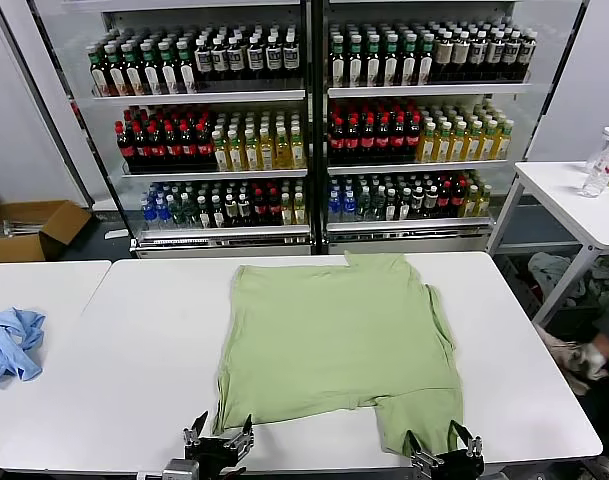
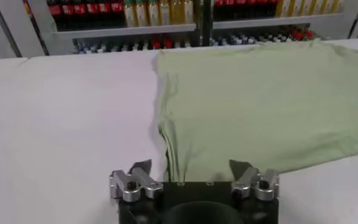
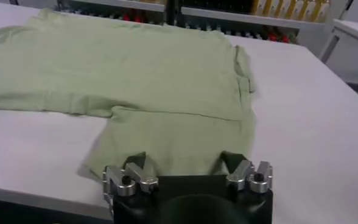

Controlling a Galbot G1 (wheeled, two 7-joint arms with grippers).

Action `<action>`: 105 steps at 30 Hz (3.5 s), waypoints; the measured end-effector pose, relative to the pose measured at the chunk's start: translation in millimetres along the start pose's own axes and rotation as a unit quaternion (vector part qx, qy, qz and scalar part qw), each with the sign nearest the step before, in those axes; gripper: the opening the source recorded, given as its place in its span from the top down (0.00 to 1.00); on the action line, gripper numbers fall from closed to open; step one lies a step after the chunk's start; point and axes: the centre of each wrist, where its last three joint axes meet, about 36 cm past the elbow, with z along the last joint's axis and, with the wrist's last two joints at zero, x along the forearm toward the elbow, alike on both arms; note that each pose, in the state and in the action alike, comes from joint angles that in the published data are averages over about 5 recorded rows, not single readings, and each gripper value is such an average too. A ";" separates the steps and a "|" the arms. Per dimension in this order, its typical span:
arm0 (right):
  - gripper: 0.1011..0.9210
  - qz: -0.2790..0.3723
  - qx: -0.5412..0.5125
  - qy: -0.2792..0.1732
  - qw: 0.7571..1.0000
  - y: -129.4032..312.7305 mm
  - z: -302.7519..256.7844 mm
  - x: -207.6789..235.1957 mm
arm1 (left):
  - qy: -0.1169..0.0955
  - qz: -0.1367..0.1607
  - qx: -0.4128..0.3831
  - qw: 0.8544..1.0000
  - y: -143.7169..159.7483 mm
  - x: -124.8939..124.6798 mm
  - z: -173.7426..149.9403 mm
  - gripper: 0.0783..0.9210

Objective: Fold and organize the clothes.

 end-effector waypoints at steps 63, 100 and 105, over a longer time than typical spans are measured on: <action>0.97 -0.011 0.090 -0.174 0.981 -32.7 -164.4 -157.1 | -0.101 -0.010 -0.026 0.995 91.0 -100.9 -83.8 0.99; 0.29 0.018 0.019 -0.069 0.997 -59.9 -100.7 -129.0 | -0.052 -0.026 -0.031 0.998 74.0 -148.0 -59.5 0.30; 0.46 0.001 0.007 -0.054 0.999 -59.1 -97.1 -131.9 | -0.050 -0.022 -0.025 0.998 73.9 -150.8 -61.2 0.47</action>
